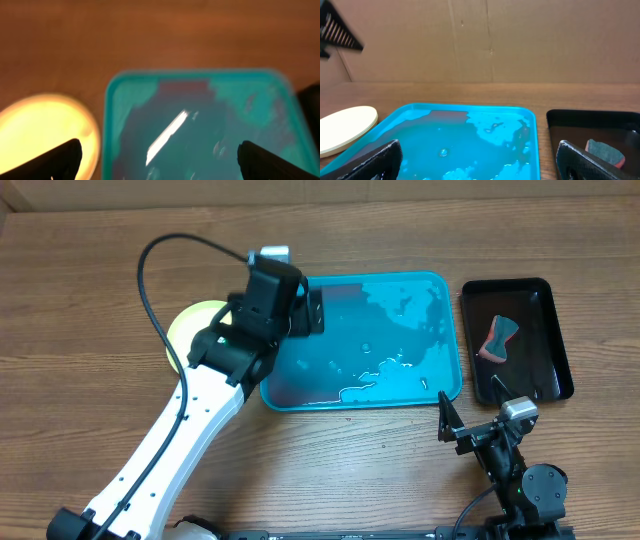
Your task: Clean dirty plates on tray and stack at the side
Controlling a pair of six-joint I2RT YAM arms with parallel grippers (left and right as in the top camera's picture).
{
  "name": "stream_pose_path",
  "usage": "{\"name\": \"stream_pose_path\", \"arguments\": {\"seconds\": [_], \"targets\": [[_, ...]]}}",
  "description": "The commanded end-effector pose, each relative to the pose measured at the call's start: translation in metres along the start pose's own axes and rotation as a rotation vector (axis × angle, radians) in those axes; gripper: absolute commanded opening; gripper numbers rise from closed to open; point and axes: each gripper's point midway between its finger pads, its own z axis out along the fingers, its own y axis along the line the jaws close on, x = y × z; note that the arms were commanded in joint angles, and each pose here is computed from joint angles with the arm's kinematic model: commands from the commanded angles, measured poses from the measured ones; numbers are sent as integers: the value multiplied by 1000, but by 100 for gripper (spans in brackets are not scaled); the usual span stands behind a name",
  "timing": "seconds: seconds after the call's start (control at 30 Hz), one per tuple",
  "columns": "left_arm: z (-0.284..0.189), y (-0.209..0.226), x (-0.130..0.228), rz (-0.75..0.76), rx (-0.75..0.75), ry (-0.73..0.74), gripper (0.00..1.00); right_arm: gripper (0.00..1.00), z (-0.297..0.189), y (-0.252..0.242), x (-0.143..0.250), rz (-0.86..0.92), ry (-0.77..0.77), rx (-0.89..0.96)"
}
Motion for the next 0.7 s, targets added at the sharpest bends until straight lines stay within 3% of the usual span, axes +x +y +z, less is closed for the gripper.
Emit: {"name": "stream_pose_path", "arguments": {"seconds": [0.0,0.1,0.23,0.67], "targets": [[-33,-12,-43,148,133,-170,100,100,0,2,2,2,-3,-13],[-56,-21,-53,260,247,-262,99,100,0,2,2,2,-3,-13],[-75,-11,-31,353,301,-301,100,100,0,2,2,2,-3,-13],[-94,58,69,314,272,-500,100,100,0,2,2,2,-3,-13]]}}
